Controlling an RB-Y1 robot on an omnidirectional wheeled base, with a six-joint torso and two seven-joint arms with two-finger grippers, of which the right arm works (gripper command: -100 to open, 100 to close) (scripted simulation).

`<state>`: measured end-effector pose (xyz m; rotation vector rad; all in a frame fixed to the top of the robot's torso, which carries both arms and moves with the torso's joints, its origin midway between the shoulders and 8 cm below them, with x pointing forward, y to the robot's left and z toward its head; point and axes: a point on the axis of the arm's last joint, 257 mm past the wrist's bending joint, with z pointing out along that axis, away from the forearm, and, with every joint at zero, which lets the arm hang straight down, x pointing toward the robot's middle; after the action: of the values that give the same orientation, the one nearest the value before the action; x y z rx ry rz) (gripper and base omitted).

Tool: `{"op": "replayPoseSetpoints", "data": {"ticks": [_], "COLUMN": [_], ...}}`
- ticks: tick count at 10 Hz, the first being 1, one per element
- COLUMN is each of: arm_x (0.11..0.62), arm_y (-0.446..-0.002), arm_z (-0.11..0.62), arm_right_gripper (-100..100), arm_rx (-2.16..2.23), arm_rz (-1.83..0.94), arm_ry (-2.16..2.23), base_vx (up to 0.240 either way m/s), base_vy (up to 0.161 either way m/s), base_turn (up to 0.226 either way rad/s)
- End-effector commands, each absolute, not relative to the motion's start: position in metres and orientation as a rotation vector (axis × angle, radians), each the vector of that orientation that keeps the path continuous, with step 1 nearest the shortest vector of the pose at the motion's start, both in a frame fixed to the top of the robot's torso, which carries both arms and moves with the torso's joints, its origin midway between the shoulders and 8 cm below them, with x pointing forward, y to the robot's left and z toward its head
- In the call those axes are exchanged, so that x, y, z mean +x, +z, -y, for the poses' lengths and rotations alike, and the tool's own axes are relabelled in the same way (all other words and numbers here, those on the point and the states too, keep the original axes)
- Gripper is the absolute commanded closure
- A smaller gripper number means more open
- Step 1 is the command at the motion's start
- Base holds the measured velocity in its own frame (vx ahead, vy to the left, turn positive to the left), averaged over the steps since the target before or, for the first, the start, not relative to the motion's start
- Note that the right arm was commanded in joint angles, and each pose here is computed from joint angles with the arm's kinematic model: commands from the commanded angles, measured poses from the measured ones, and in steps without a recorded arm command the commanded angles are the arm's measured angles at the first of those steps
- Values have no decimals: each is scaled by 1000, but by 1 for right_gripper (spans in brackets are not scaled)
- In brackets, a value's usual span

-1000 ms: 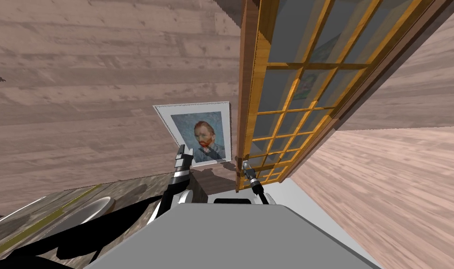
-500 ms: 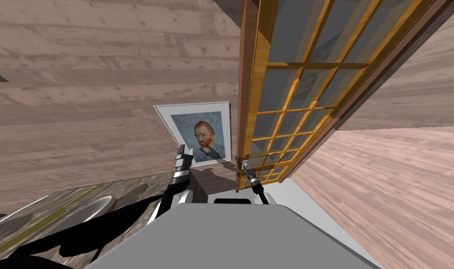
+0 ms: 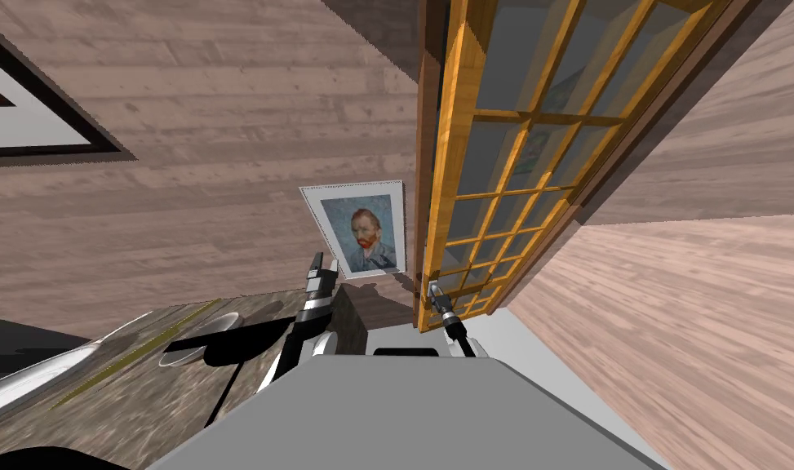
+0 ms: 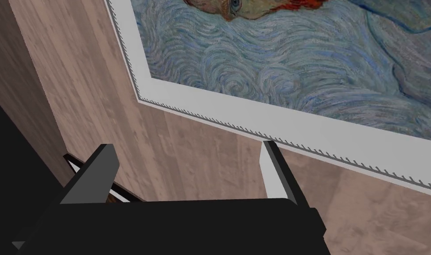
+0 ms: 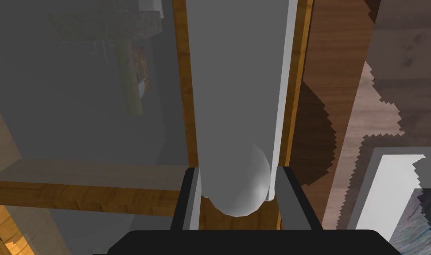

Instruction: Pull the door open

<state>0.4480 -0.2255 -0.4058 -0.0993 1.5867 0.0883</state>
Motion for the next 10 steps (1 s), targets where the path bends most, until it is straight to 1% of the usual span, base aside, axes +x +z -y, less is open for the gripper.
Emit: {"op": "replayPoseSetpoints", "data": {"ticks": [1,7,10], "arm_x": [440,433,433], "arm_y": [-417,-424,-424], "arm_z": [222,250,250], "arm_right_gripper": [100,100,100], "arm_rx": [-72,37,37], "arm_rz": [-1617,-1638,-1638], "arm_ry": [118,166,166], "base_vx": [-215,-130,-39], "base_vy": [13,27,4], "base_turn": [110,92,22]}}
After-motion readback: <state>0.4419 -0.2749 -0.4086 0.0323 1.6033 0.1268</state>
